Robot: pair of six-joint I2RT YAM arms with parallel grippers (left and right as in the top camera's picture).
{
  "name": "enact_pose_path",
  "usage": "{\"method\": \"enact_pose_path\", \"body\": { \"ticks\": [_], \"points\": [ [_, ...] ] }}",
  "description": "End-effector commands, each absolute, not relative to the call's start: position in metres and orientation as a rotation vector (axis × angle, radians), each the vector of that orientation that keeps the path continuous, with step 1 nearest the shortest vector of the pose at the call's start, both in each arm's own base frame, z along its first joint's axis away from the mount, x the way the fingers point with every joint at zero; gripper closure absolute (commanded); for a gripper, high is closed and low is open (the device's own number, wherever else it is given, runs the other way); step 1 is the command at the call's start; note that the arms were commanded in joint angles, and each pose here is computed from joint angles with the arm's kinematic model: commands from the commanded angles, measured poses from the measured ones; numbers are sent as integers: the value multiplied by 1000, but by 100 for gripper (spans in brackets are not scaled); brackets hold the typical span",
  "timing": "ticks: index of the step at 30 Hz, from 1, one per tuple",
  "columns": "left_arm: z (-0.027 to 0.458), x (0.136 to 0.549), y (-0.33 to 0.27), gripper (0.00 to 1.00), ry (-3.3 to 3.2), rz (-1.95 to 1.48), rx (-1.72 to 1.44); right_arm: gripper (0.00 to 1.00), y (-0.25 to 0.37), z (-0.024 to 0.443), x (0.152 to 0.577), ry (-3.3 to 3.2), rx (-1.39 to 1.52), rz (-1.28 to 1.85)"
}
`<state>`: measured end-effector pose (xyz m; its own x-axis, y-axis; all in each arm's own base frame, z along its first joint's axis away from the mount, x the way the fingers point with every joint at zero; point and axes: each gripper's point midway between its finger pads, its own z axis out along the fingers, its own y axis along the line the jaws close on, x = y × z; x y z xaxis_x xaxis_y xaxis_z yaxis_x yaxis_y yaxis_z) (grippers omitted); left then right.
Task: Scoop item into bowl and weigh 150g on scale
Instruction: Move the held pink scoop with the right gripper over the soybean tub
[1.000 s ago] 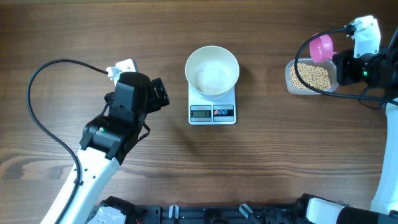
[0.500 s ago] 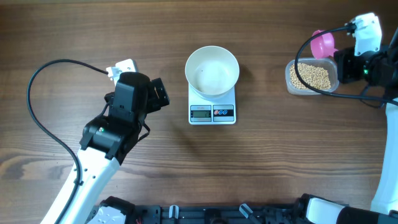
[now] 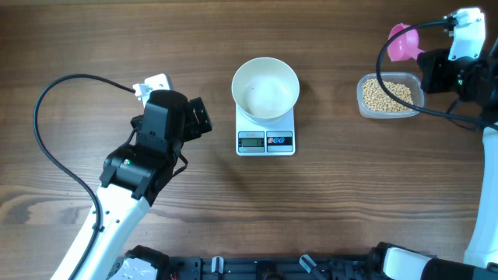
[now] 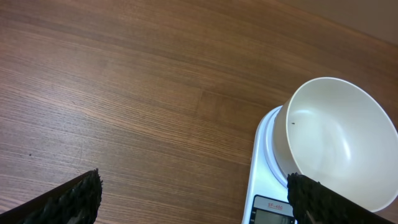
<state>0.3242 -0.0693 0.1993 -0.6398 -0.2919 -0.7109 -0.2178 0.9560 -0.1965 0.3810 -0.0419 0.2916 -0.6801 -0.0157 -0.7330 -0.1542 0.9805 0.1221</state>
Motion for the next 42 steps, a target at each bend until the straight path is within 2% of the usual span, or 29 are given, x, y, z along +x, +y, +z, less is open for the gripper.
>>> {"method": "enact_pose_path", "body": {
  "ticks": [1, 8, 17, 26, 31, 42],
  "points": [
    [202, 324, -65, 0, 2273, -98, -365, 96, -38, 297, 381, 2307, -42, 286],
    [202, 324, -65, 0, 2273, -98, -365, 96, -38, 296, 381, 2308, -50, 282],
    [202, 324, -65, 0, 2273, -98, -365, 96, -38, 295, 379, 2299, -206, 216],
    [202, 324, -65, 0, 2273, -98, -365, 96, -38, 296, 380, 2301, -157, 236],
    [202, 324, -65, 0, 2273, -98, -365, 96, -42, 304, 388, 2269, 12, 291],
    [202, 324, -65, 0, 2273, -98, -365, 96, -44, 306, 391, 2253, -34, 250]
  ]
}}
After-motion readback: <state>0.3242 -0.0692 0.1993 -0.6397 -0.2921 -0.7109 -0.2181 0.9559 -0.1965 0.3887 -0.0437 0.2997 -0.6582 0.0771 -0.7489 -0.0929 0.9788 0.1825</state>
